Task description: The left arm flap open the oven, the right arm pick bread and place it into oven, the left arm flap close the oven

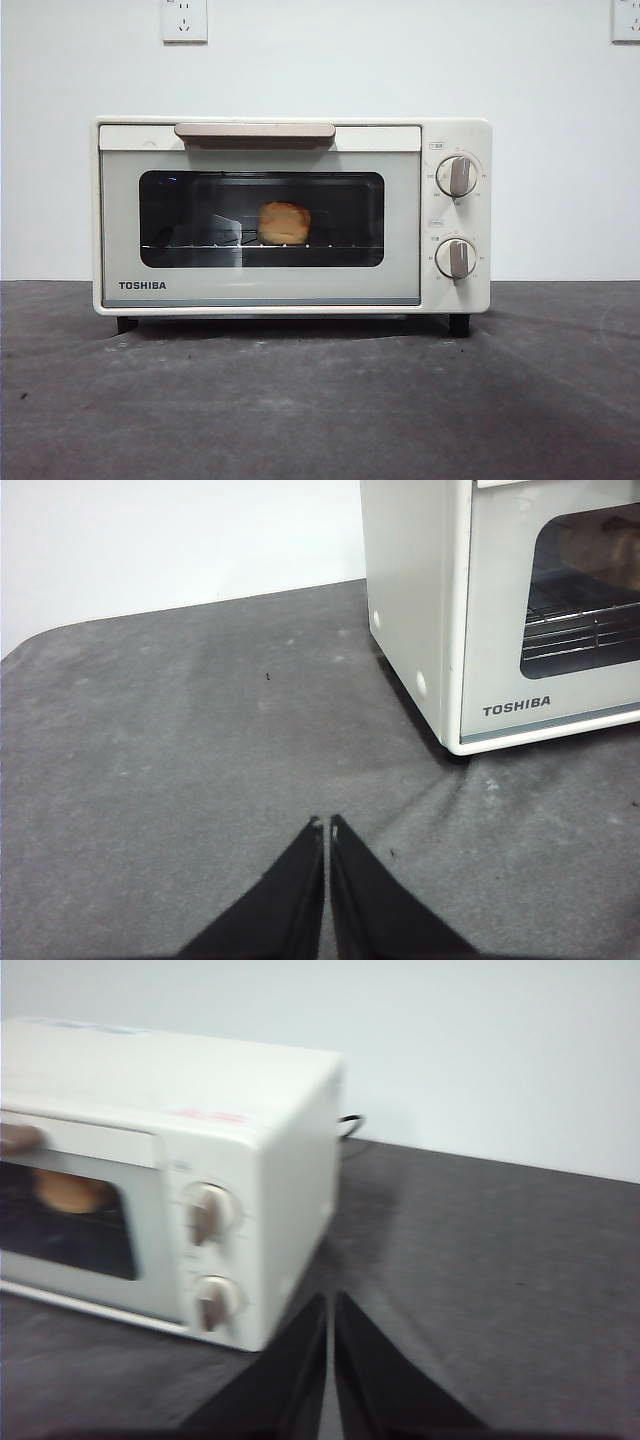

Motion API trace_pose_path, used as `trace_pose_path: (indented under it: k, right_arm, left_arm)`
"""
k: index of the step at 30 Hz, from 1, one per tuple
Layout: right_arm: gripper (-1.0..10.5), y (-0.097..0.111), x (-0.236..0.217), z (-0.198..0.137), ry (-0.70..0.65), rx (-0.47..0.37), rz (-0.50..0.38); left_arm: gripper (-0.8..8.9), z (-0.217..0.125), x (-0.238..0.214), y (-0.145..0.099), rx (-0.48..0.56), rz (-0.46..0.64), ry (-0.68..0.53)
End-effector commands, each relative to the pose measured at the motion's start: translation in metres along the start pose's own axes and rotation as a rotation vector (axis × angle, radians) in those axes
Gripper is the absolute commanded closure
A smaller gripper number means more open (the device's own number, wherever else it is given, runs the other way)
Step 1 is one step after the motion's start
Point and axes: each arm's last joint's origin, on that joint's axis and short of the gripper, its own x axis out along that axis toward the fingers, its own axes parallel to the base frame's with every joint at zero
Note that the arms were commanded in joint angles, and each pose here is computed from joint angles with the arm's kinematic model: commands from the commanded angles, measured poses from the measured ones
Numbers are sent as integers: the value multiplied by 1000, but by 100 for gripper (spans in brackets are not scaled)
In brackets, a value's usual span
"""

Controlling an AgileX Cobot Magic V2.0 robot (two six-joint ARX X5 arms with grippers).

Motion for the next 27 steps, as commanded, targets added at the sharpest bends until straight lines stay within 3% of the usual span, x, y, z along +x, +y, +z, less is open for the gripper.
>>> trace_pose_path:
  k: [1,18,27]
  right_arm:
    - [938,-3,-2,-15,-62,-20,-42]
    - [938,-11,-4,-84,-83,51,-135]
    - [938,-11,-4,-101,75,95,-151]
  left_arm:
    - [794,-7,2,-1,-3,-1,24]
    - [794,-7,2,-1,-3,-1,24]
    - [794,-7,2,-1,-4,-1,25]
